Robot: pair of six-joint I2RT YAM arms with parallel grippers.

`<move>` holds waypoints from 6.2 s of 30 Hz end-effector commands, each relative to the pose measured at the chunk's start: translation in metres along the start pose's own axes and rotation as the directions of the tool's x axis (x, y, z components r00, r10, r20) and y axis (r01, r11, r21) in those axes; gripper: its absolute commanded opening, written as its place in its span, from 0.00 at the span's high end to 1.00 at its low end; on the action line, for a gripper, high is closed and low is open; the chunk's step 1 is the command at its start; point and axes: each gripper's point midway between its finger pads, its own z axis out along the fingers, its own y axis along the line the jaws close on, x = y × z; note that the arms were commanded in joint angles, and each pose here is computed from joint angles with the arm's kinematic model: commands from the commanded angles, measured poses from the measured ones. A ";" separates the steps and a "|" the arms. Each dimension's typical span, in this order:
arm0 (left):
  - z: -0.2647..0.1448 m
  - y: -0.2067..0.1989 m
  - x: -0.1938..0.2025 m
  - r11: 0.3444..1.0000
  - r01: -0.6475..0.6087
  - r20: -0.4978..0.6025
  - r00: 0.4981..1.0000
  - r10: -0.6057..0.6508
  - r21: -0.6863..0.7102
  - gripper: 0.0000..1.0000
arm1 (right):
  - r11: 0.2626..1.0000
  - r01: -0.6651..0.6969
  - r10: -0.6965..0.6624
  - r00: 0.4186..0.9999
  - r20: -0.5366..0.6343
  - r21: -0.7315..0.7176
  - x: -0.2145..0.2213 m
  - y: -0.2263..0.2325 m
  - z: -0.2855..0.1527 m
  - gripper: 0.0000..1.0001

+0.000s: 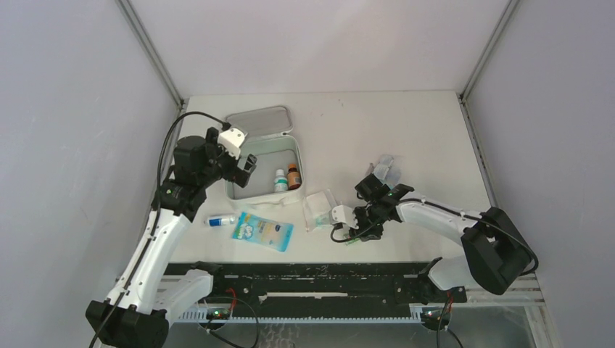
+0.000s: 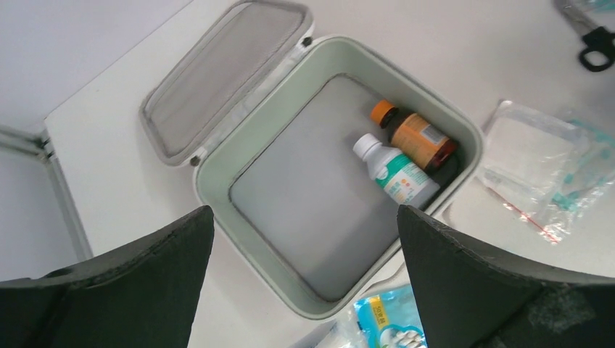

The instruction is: Organize the medicine kit

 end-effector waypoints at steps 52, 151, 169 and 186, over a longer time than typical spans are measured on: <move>0.056 -0.205 -0.075 0.271 0.668 -0.446 0.693 -0.567 0.693 0.66 | 0.916 -0.315 0.185 0.882 0.433 0.250 -0.157 -0.119 -0.133 0.70; 0.233 -0.024 0.083 0.586 0.796 -0.452 0.583 -0.675 0.152 0.48 | 0.803 -0.544 0.356 0.766 0.536 0.244 -0.077 -0.106 -0.166 0.30; 0.208 -0.002 0.072 0.735 0.667 -0.389 0.712 -0.584 0.118 0.21 | 0.797 -0.544 0.350 0.770 0.533 0.262 -0.074 -0.107 -0.166 0.28; 0.152 0.032 0.030 0.913 0.402 -0.141 0.910 -0.390 0.065 0.01 | 0.786 -0.547 0.342 0.773 0.534 0.289 -0.072 -0.111 -0.169 0.26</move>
